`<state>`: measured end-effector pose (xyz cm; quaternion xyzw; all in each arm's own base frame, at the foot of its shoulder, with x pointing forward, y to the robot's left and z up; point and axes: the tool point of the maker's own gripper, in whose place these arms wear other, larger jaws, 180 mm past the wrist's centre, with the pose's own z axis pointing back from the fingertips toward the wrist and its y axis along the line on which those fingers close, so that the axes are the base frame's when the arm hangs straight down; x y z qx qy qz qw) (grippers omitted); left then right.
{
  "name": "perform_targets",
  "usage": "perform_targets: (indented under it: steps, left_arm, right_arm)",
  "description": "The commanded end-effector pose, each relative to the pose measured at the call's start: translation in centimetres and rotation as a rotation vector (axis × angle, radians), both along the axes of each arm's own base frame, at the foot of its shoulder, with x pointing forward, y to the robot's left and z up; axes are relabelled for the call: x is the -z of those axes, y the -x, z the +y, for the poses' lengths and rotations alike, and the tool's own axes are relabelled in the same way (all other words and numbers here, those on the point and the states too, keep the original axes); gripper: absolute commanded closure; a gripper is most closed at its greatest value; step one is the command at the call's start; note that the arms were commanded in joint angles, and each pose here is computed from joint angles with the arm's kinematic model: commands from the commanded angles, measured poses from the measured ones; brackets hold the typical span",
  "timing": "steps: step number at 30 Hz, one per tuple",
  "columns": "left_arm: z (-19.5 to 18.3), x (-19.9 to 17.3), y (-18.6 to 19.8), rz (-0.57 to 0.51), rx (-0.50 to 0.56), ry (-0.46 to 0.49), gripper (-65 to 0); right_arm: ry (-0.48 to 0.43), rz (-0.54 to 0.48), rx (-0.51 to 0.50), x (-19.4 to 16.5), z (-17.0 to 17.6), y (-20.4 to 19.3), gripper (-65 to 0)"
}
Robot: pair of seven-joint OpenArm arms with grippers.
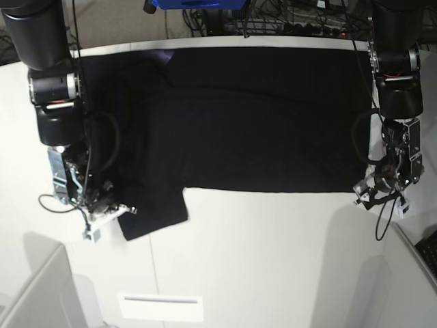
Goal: Fold the T-shirt properly
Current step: 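Reach both grippers down to the hem corners of the shirt, then grasp the hem corners with both grippers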
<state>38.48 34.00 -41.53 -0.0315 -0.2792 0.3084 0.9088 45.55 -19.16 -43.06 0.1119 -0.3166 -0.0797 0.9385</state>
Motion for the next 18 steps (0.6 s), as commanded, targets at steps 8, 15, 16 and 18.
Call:
perform_targets:
  steps: [8,15,16,18]
  left_arm:
    - [-0.2,-0.7,-0.6,-0.009,0.011,0.004,-42.3]
    - [-1.3,-0.7,-1.1,-0.003,0.053,-0.007,-42.3]
    - [-1.7,-0.5,-1.1,0.004,0.070,-0.016,-42.3]
    - [-2.1,-0.3,-1.1,0.011,0.087,-0.023,-42.3]
  right_arm:
    - [0.002,-0.067,0.008,-2.4,-0.5,-2.0,0.0]
    - [0.002,-0.067,0.008,-2.4,-0.5,-2.0,0.0]
    - [0.002,-0.067,0.008,-2.4,-0.5,-2.0,0.0]
    - [0.002,-0.067,0.008,-2.4,-0.5,-2.0,0.0]
